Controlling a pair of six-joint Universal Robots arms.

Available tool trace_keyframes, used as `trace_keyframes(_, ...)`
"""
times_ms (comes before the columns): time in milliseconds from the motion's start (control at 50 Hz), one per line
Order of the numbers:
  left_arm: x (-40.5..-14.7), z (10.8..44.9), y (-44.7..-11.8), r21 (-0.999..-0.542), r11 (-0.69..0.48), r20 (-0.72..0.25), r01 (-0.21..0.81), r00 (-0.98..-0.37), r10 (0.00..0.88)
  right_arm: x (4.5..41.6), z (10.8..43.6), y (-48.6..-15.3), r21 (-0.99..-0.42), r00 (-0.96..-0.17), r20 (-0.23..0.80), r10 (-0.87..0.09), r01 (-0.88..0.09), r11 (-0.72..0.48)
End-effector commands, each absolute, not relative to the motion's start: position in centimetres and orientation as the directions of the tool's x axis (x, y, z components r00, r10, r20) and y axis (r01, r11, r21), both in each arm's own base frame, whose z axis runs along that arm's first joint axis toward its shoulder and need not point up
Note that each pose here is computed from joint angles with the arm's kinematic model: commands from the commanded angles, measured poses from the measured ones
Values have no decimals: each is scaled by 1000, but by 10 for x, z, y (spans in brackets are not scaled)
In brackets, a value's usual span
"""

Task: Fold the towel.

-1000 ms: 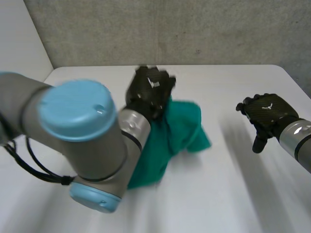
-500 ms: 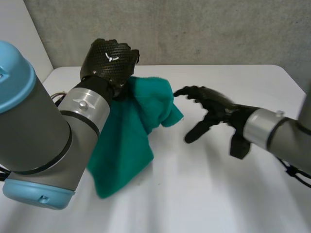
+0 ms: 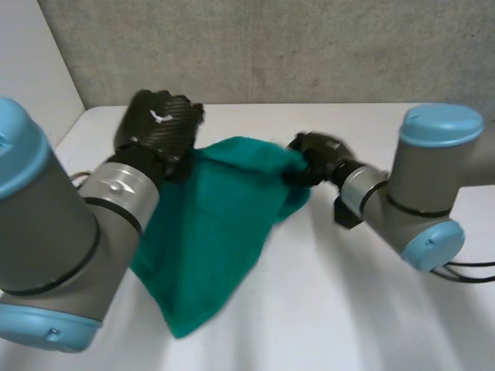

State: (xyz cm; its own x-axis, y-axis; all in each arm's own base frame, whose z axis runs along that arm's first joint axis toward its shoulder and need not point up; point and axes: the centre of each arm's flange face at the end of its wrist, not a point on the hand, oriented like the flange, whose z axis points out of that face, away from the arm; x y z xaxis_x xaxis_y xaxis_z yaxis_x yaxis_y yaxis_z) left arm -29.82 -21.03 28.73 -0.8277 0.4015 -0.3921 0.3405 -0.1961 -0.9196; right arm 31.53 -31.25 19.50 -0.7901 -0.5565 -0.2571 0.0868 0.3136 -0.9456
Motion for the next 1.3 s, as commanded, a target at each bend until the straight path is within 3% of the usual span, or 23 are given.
trace_keyframes(20,-259,309,-238,-947,-179,-309,267,-909,280,265,220,-350,-989,-877,26,-479,-94,118)
trace_keyframes(100,-252,310,-245,-956,-165,-278,241,-924,261,261,221,-348,-979,-870,105,-482,-175,103)
trace_keyframes(160,-247,293,-247,-961,-113,-274,252,-922,275,257,223,-330,-926,-812,250,-527,-360,115)
trace_keyframes(180,-247,293,-247,-961,-113,-274,252,-921,276,257,223,-330,-926,-812,250,-527,-360,115)
trace_keyframes(200,-247,289,-246,-961,-104,-277,258,-917,286,254,222,-315,-868,-750,326,-576,-479,133)
trace_keyframes(280,-248,260,-249,-955,-27,-286,294,-898,336,250,222,-292,-761,-638,421,-645,-635,131)
trace_keyframes(300,-252,236,-255,-946,34,-290,324,-886,362,249,221,-289,-741,-615,432,-659,-659,130)
trace_keyframes(400,-258,210,-268,-929,82,-305,360,-874,378,248,223,-288,-691,-559,480,-677,-716,101)
trace_keyframes(500,-269,216,-293,-931,31,-329,364,-873,361,258,236,-322,-770,-648,484,-588,-635,66)
trace_keyframes(520,-276,242,-310,-943,-53,-327,329,-885,330,260,241,-329,-797,-677,471,-565,-601,56)
trace_keyframes(540,-279,255,-315,-947,-89,-321,309,-893,317,264,254,-343,-852,-741,434,-512,-522,33)
trace_keyframes(620,-285,324,-333,-931,-311,-274,194,-931,240,265,302,-372,-963,-882,269,-386,-250,-100)
trace_keyframes(660,-284,355,-336,-901,-411,-242,143,-949,201,263,332,-378,-970,-919,180,-350,-106,-221)
trace_keyframes(680,-279,383,-335,-860,-500,-202,97,-966,160,262,345,-376,-961,-927,156,-341,-62,-269)
trace_keyframes(740,-269,412,-332,-797,-602,-144,52,-984,105,255,379,-364,-915,-937,78,-341,69,-398)
trace_keyframes(780,-262,424,-332,-756,-653,-110,35,-991,74,250,385,-359,-895,-938,67,-340,94,-436)
trace_keyframes(880,-262,384,-332,-821,-569,-138,52,-984,110,244,357,-355,-925,-937,69,-342,67,-373)
trace_keyframes(980,-264,304,-324,-924,-378,-158,59,-959,237,241,301,-342,-986,-929,50,-366,13,-167)
trace_keyframes(1060,-254,258,-318,-964,-250,-154,87,-952,265,233,266,-335,-999,-932,39,-360,-28,-36)
trace_keyframes(1140,-231,191,-312,-985,-54,-175,167,-953,248,221,237,-328,-993,-933,57,-356,-91,80)
trace_keyframes(1180,-225,174,-310,-983,1,-178,183,-954,243,219,230,-327,-988,-930,66,-361,-112,106)
trace_keyframes(1220,-218,154,-309,-977,70,-181,203,-954,239,218,195,-324,-959,-912,97,-397,-193,208)
trace_keyframes(1300,-216,142,-300,-965,138,-183,222,-950,253,218,166,-321,-924,-897,123,-425,-260,281)
